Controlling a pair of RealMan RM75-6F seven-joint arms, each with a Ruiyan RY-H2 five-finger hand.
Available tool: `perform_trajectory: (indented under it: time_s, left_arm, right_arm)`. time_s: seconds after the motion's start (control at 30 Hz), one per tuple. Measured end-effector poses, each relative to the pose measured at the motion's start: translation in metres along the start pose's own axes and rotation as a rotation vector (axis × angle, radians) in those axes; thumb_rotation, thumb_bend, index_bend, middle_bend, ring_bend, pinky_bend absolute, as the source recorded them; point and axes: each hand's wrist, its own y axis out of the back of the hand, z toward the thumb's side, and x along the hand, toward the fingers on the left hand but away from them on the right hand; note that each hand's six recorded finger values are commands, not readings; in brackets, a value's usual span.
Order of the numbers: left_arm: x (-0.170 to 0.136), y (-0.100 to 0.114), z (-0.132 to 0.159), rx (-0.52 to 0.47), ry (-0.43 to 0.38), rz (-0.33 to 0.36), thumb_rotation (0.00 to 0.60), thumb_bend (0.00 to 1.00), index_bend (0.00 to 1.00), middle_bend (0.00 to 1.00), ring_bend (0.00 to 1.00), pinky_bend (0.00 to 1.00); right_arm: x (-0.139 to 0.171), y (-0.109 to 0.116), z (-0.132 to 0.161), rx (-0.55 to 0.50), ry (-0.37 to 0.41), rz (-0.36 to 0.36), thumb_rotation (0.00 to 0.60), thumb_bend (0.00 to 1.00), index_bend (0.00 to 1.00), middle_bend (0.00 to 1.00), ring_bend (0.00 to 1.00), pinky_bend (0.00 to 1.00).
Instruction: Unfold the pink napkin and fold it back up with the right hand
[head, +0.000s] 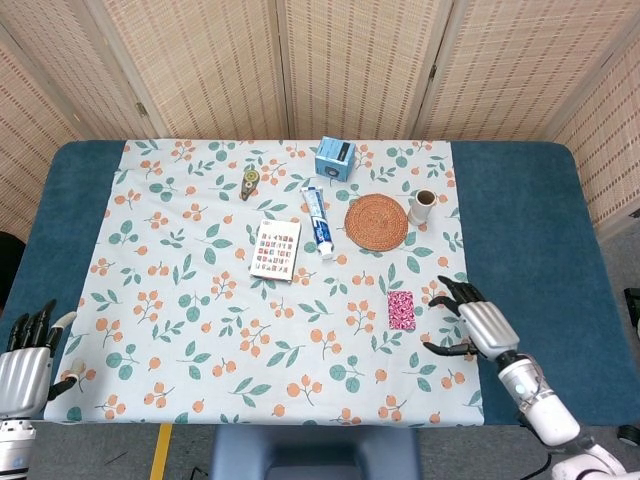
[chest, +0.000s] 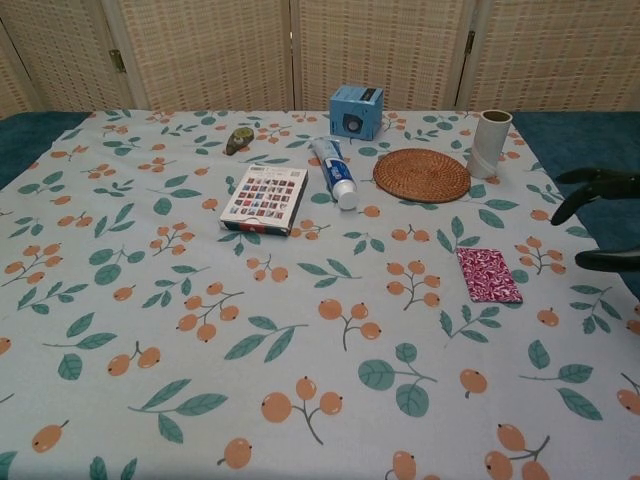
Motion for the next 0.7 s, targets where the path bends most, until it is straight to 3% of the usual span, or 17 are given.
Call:
perform_trajectory:
  time_s: [0.37,0.7]
  left_arm:
    - [-0.001,-0.002,-0.005,-0.004,0.006,-0.005,0.600,0.43,0.25,0.04,0.11,0.00]
    - [-0.004,-0.005,-0.013,-0.009,0.005,-0.005,0.600,0.43,0.26,0.04,0.12,0.00]
  right_arm:
    - [-0.040,-0.035,0.023,0.076,0.014,0.069,0.275,0.22,0.26,0.01,0.00,0.00]
    - [-0.055,-0.050,0.034,0.109,0.015,0.091,0.274,0.22,0.26,0.01,0.00,0.00]
